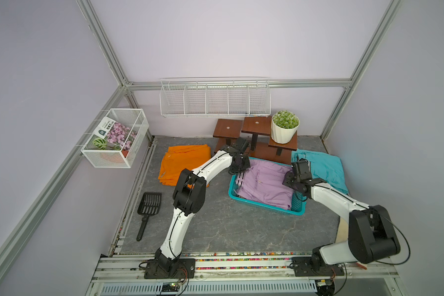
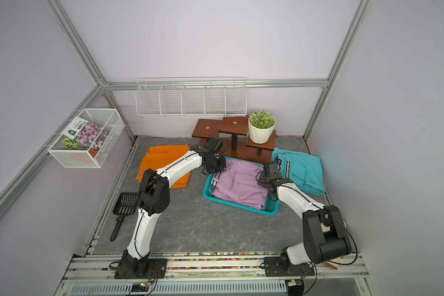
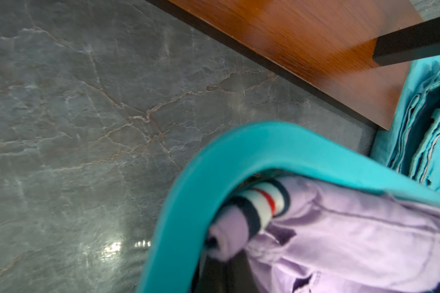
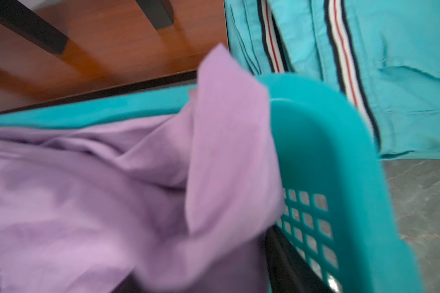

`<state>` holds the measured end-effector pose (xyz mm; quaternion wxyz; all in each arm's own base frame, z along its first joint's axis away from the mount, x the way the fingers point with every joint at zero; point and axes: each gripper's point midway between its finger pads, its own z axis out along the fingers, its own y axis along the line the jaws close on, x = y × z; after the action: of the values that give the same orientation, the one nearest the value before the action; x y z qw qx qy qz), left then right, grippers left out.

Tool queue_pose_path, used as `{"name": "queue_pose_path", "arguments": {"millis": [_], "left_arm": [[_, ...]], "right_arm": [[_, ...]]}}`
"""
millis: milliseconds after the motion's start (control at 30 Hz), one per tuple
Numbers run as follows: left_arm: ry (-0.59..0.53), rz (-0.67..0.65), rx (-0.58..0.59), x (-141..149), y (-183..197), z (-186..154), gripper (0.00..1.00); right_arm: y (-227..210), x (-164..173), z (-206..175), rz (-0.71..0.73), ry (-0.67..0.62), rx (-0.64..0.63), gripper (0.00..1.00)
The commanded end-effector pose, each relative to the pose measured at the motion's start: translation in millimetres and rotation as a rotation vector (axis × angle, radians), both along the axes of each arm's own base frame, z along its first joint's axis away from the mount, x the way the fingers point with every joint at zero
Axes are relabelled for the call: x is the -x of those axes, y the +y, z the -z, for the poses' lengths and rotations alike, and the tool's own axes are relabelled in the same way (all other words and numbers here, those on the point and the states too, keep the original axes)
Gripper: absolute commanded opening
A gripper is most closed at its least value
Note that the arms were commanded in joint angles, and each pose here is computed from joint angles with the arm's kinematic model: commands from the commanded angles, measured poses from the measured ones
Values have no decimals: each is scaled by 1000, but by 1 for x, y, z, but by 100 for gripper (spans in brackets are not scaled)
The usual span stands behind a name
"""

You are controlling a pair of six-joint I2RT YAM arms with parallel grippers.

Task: Put the folded long pants in the basket
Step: Place the long pant in the basket.

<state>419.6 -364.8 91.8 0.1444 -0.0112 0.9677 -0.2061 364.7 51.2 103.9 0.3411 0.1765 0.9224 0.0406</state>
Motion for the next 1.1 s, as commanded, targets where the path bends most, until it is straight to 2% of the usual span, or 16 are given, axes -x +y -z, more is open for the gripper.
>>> {"name": "queue_pose_path", "arguments": {"millis": [0, 33, 100, 167, 200, 333, 400, 433, 500, 600, 700, 767, 867, 1067], "left_arm": [[-59, -9, 2, 3, 16, -43, 6], [-84, -3, 15, 5, 16, -58, 13], [-149, -2, 45, 10, 22, -96, 40], [-214, 1, 64, 16, 32, -127, 57], [-242, -16, 56, 20, 41, -140, 63], [-291, -207, -40, 28, 108, -159, 71], [-259, -274, 5, 31, 140, -144, 82], [-209, -310, 48, 32, 156, -125, 87], [-138, -386, 104, 37, 188, -93, 89], [-151, -522, 21, 45, 238, -63, 95], [-132, -566, -19, 55, 263, -46, 95], [-130, -582, -19, 62, 269, -44, 95], [-154, -618, -38, 77, 282, -50, 95], [-174, -861, -134, 131, 350, -59, 94]], "right_arm": [[-1, 6, -59, -39, -117, -6, 66], [4, 7, -74, -70, -158, -25, 67], [20, 10, -104, -133, -236, -63, 70], [40, 18, -130, -202, -289, -40, 80], [55, 24, -142, -244, -309, -24, 82], [131, 50, -157, -452, -359, -63, 83], [162, 67, -155, -532, -383, -85, 83], [174, 74, -154, -558, -392, -98, 83], [200, 90, -149, -627, -414, -144, 83], [251, 118, -136, -755, -409, -211, 85], [302, 140, -117, -844, -372, -239, 88], [333, 146, -103, -876, -344, -273, 89], [370, 136, -75, -861, -288, -319, 91], [417, 115, -29, -827, -196, -307, 91]]}}
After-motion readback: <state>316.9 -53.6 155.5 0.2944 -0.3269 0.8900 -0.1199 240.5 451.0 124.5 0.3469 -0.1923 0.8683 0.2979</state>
